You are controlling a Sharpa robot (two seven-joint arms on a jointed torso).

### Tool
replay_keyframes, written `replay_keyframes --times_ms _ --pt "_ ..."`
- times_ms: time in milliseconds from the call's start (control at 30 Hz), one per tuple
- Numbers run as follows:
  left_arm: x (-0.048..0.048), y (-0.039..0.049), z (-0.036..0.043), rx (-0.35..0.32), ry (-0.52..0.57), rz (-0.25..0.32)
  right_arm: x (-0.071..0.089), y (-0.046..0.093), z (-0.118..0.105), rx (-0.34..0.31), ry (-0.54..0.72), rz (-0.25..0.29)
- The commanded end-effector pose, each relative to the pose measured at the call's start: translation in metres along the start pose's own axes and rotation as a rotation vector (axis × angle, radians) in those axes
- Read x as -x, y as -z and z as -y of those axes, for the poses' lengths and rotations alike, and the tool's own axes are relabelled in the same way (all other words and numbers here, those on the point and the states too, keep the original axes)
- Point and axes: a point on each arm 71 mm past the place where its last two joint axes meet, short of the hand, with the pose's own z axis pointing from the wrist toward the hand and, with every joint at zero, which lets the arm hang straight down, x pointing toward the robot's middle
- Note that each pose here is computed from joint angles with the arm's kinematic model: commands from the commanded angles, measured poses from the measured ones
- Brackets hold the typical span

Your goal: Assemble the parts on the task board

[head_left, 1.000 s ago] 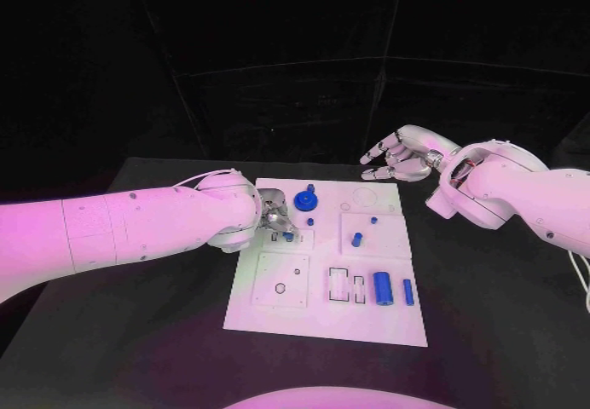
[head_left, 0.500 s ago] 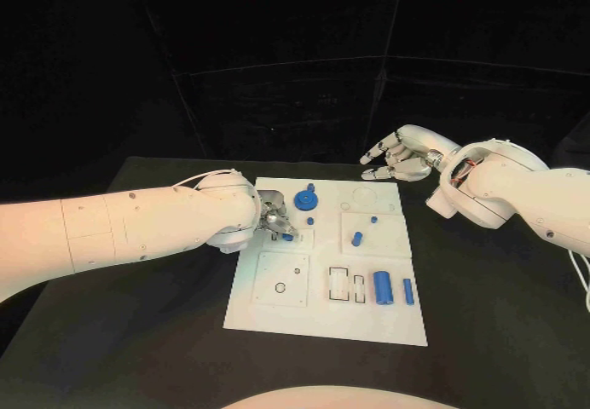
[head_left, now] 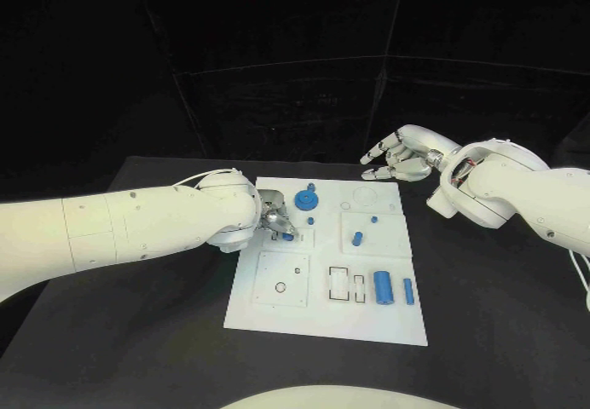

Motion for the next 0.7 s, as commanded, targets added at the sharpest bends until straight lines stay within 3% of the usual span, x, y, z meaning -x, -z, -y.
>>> replay_keyframes --times_ms 33,700 --pt "-0.0031 -0.0017 -0.0032 0.024 -0.021 -0.024 0.0004 -0.0006 -0.0015 0.005 0.003 -0.005" --pt "-0.0001 -0.0054 -0.0005 0.026 -0.009 0.0 -0.0004 -0.0007 -0.0016 0.001 0.002 -0.012"
